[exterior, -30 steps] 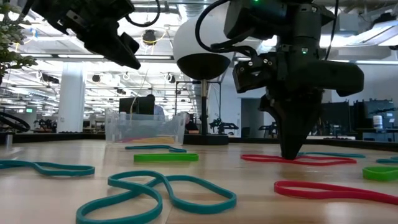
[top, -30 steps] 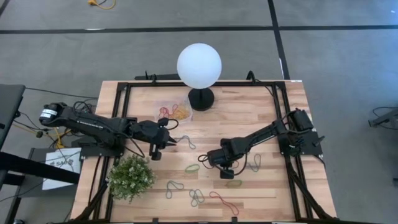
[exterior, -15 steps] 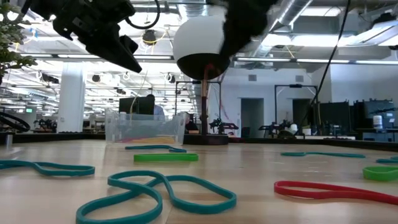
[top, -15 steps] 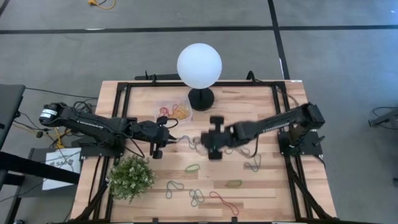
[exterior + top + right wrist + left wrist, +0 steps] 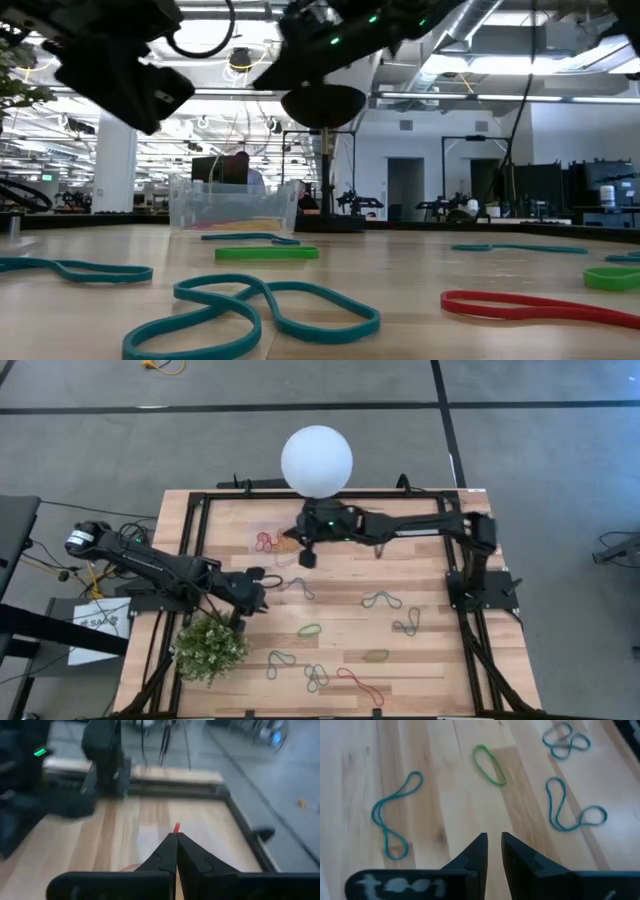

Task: Pick and place items into bin
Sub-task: Put the red rubber band into the transparent bin

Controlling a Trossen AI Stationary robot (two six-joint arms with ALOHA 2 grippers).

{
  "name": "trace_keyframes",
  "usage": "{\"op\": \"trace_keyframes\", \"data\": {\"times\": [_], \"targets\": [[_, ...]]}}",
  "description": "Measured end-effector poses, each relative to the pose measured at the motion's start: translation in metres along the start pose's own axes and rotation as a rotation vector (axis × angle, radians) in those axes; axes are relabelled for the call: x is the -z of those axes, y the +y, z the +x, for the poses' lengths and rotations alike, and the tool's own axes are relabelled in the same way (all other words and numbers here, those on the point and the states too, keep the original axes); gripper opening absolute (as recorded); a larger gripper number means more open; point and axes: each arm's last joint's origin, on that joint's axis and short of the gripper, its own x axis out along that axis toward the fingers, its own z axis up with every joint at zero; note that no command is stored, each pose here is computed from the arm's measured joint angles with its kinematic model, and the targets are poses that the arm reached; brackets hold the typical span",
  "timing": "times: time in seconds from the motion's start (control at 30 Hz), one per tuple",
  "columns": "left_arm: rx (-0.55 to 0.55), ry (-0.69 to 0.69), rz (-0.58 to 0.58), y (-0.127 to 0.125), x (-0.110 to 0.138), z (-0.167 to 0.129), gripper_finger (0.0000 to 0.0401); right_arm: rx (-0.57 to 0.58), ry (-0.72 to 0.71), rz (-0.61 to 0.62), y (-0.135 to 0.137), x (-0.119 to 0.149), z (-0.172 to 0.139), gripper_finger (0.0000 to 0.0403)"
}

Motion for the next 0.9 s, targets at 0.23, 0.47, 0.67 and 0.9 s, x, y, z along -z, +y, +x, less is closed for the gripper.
{"op": "trace_keyframes", "data": {"times": [0.23, 0.47, 0.67, 0.9], "targets": [[-0.006, 0.017, 0.028, -0.007, 0.002, 0.0, 0.0046, 0.065, 0.043, 0.003, -0.008, 0.009, 0.048, 0.0], [-0.006, 0.04, -0.018, -0.007, 0.004, 0.0, 0.0046, 0.152, 0.01, -0.027, -0.007, -0.006, 0.067, 0.0], [0.01, 0.06, -0.027, -0.013, 0.006, 0.0, 0.0046, 0.153, 0.116, -0.027, 0.003, 0.028, 0.093, 0.0], [0.034, 0.059, 0.01, -0.02, 0.007, 0.0, 0.0046, 0.211, 0.185, -0.037, 0.009, 0.053, 0.108, 0.0]]}}
